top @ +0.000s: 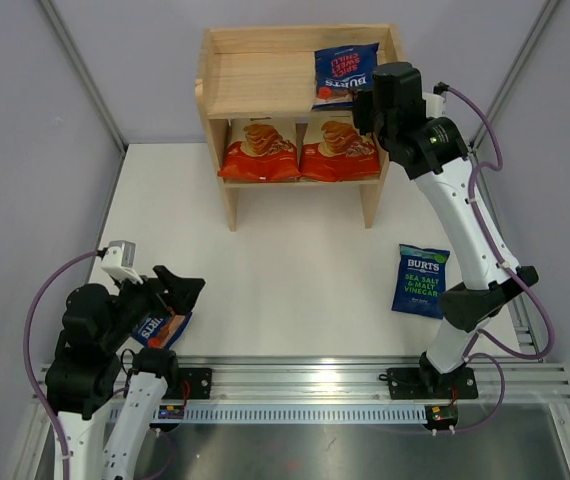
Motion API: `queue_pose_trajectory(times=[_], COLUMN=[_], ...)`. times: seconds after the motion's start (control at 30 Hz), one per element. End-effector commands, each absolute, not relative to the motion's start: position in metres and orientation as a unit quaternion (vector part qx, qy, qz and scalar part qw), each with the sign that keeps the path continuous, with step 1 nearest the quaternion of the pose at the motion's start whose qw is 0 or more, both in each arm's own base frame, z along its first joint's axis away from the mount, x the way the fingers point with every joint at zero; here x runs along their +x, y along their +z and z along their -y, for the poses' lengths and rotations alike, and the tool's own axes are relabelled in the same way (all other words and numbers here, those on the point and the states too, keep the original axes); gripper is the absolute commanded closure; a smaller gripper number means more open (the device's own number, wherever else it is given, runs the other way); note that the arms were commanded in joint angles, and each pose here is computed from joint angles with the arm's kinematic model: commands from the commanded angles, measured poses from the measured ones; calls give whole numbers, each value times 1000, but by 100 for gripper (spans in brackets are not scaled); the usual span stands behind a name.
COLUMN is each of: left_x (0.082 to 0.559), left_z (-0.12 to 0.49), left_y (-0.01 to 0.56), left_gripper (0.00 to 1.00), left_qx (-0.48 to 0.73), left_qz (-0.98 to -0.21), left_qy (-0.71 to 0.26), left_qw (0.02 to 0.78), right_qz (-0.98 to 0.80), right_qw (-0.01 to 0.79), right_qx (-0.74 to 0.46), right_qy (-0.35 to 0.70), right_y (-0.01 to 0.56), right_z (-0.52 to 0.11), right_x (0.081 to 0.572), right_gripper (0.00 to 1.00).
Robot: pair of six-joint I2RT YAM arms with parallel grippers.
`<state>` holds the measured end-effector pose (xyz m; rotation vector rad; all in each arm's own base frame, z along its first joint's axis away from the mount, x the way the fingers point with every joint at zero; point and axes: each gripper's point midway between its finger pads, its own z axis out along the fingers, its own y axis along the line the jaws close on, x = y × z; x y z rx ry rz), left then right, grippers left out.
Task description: Place and organize the chips bags onto the shelf
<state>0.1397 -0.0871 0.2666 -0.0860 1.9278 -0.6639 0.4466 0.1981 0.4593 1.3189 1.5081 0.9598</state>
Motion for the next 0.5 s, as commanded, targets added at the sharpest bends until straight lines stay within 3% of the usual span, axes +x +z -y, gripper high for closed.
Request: queue_pose_trajectory(times=[0.0, 0.3, 0.47], left_x=[131, 129, 127], left_z=[88, 87, 86], left_y=[285, 280, 279], left_gripper=[1, 1, 1], left_qx=[-12, -14, -12], left_qz=[-788, -789, -790], left_qy=[-278, -277, -275], left_qw=[549, 548, 548], right_qz=[-570, -565, -574], right_qw=[458, 462, 474], right_qx=[563, 574, 559], right_qy=[385, 371, 365], right_y=[479, 477, 482], right_z=[-171, -156, -151], right_x=[436, 440, 437], right_gripper=[82, 81, 67])
